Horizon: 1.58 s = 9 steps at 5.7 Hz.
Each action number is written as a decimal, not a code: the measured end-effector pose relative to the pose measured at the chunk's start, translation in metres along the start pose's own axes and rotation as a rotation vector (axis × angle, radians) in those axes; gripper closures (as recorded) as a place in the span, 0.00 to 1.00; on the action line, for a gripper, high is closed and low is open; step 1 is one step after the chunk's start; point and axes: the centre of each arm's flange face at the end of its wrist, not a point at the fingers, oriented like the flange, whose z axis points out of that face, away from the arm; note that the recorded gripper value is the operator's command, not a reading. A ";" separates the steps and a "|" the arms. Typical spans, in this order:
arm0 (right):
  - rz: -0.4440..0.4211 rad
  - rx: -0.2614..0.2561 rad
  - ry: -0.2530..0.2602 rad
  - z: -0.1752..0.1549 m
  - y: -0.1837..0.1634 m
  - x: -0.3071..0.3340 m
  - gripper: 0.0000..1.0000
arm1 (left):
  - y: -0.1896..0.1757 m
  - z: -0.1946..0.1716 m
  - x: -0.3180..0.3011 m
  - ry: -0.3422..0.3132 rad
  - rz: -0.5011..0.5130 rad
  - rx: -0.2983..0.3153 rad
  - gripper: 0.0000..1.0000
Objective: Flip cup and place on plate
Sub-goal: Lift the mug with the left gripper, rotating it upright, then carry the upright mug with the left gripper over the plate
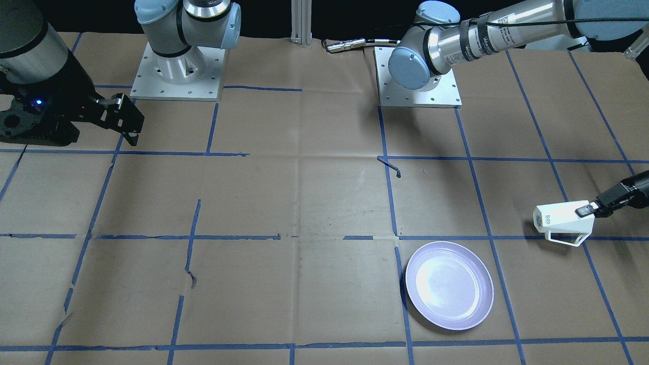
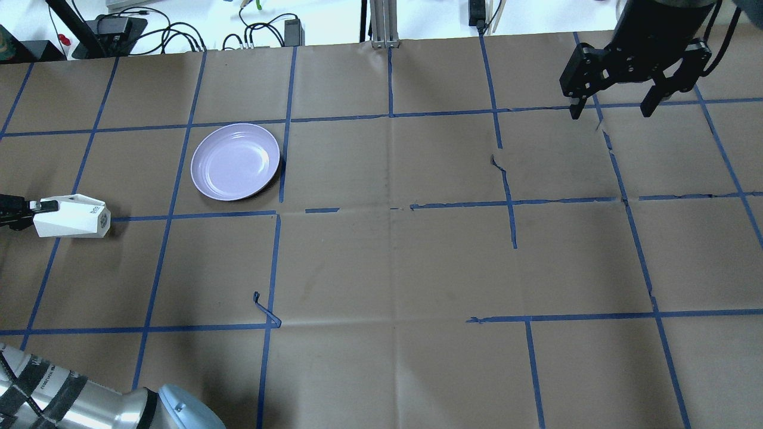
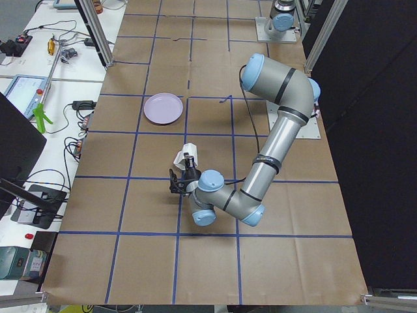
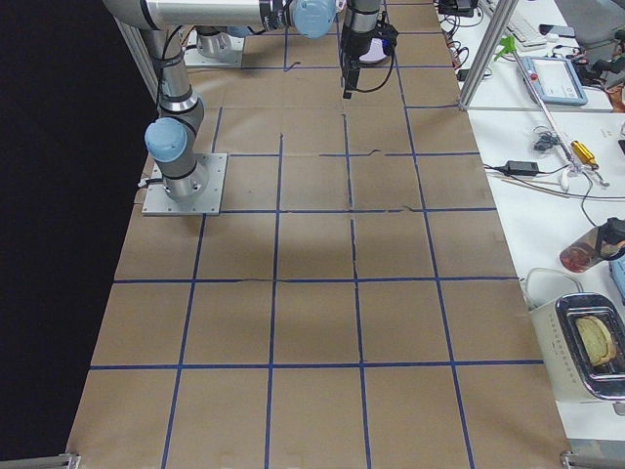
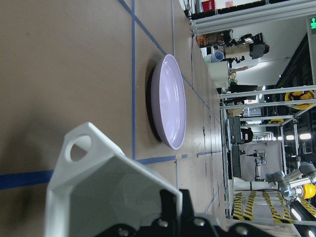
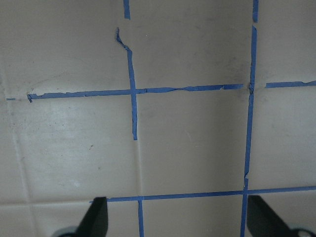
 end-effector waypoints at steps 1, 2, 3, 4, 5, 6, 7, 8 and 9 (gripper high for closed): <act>0.000 0.000 0.000 0.000 0.000 0.000 0.00 | -0.001 -0.014 0.055 -0.048 -0.048 0.014 1.00; 0.000 0.000 0.001 0.000 0.000 0.000 0.00 | 0.002 -0.026 0.115 -0.109 -0.096 0.033 1.00; 0.000 0.000 0.001 0.000 0.000 0.000 0.00 | 0.007 -0.031 0.168 -0.168 -0.129 0.049 1.00; 0.000 0.000 0.001 0.000 0.000 0.000 0.00 | 0.006 -0.023 0.212 -0.235 -0.133 0.042 1.00; 0.000 0.000 0.001 0.000 0.000 0.000 0.00 | -0.005 0.003 0.254 -0.360 -0.122 0.005 1.00; 0.000 0.000 0.000 0.000 0.000 0.000 0.00 | -0.029 0.048 0.293 -0.553 -0.104 -0.033 1.00; 0.000 0.000 0.001 0.000 0.000 0.000 0.00 | -0.054 0.109 0.329 -0.750 -0.061 -0.053 1.00; 0.000 0.000 0.001 0.000 0.000 0.000 0.00 | -0.072 0.182 0.361 -0.924 0.003 -0.071 1.00; 0.000 0.000 0.001 0.000 0.000 0.000 0.00 | -0.076 0.260 0.390 -1.060 0.073 -0.080 1.00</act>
